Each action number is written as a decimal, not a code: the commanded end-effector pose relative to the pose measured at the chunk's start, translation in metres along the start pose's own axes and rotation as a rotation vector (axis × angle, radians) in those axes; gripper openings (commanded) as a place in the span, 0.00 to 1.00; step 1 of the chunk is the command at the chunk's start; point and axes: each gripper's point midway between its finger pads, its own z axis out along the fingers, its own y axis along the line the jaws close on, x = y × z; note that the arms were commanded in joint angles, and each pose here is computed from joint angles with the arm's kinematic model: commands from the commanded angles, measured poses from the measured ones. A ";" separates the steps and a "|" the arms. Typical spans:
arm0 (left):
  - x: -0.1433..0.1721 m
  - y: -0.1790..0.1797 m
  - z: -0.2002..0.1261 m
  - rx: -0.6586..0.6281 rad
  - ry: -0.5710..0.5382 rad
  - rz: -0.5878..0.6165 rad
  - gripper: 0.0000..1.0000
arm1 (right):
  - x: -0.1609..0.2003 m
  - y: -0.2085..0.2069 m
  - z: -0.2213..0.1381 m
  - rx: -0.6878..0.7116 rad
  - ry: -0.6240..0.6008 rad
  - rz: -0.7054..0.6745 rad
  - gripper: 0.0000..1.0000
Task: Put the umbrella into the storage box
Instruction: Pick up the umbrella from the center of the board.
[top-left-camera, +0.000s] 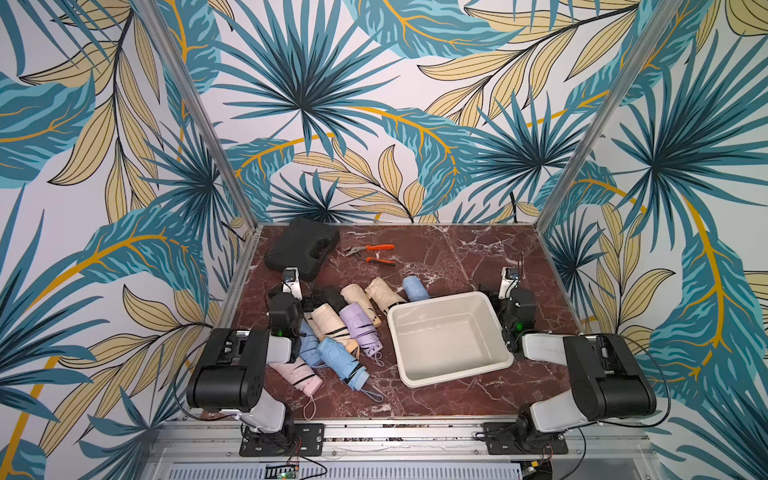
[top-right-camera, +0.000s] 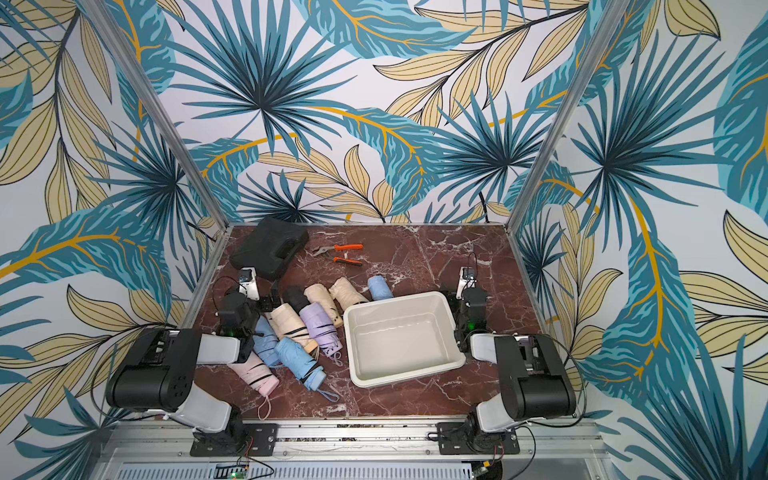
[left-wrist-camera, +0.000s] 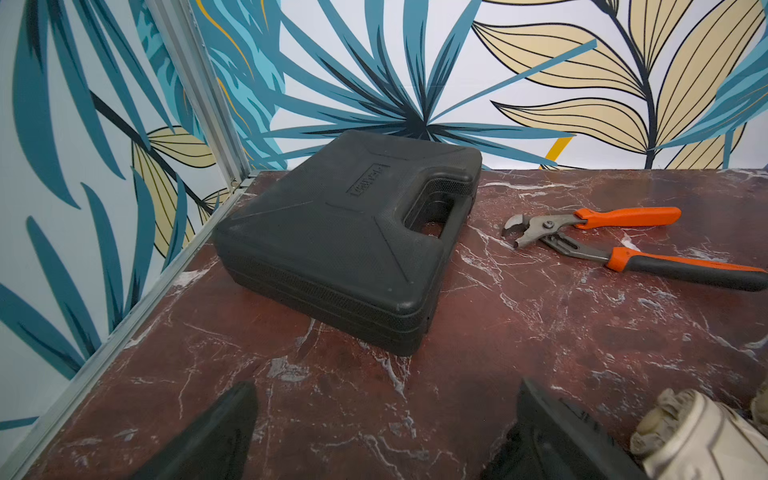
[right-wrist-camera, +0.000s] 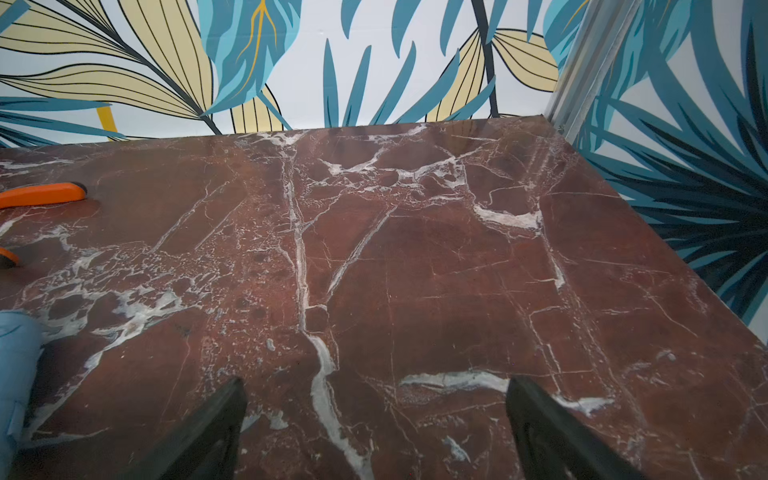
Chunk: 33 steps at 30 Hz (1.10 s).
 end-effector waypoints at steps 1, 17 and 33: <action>-0.003 0.001 0.002 0.004 -0.008 0.003 1.00 | -0.004 0.002 -0.002 -0.011 -0.020 0.003 0.99; -0.003 0.001 0.002 0.005 -0.009 0.003 1.00 | -0.007 0.001 -0.004 -0.007 -0.034 -0.001 1.00; -0.053 0.038 -0.058 -0.191 -0.064 -0.178 1.00 | -0.067 -0.019 -0.063 0.101 0.040 0.217 0.99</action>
